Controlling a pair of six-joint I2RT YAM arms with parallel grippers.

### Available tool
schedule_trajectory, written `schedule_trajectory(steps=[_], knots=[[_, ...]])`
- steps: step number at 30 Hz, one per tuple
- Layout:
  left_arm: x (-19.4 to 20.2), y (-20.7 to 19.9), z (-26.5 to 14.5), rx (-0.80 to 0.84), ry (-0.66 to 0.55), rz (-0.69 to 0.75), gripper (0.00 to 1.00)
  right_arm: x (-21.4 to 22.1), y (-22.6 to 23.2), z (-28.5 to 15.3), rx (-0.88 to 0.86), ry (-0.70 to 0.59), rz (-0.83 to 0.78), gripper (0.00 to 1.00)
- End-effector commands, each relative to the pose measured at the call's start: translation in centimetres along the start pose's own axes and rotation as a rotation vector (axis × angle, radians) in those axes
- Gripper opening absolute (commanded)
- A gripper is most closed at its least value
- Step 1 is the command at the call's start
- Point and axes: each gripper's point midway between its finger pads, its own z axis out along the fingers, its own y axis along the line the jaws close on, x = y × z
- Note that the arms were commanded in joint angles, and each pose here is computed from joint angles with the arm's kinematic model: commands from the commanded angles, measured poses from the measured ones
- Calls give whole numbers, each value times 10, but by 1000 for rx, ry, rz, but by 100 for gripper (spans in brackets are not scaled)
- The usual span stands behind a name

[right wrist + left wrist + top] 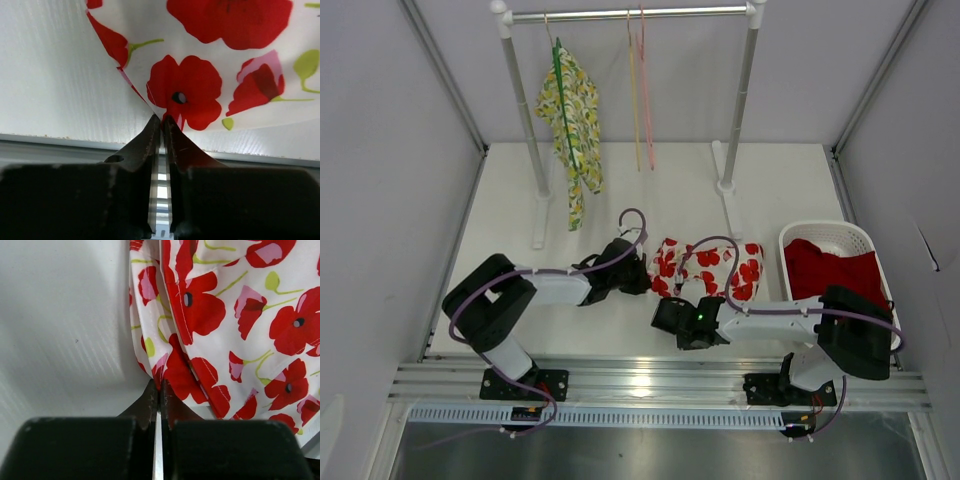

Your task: Place the skirt on the hanger

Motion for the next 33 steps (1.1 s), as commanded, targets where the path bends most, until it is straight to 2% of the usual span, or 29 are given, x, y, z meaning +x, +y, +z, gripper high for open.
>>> schedule_trajectory(steps=[1,2,4,12,13,18,26,33], knots=[[-34,3,-16,-30,-104,-11,0,-23,-10,-16,15,-71,40,6],[-39,6,-22,-38,-122,-15,0,-31,-18,-20,35,-83,52,2],[-55,11,-39,-50,-164,-27,0,-48,-23,-36,12,-121,64,0],[-104,36,-117,-187,-336,-97,0,-145,-69,-114,-5,-316,208,0],[-116,32,-134,-178,-387,-116,0,-153,-77,-121,1,-332,193,0],[-145,28,-188,-197,-494,-125,0,-208,-104,-178,-18,-466,261,0],[-173,20,-271,-240,-628,-64,0,-260,-120,-249,-34,-631,267,0],[-184,-6,-341,-148,-742,53,0,-275,-123,-306,-86,-771,224,0]])
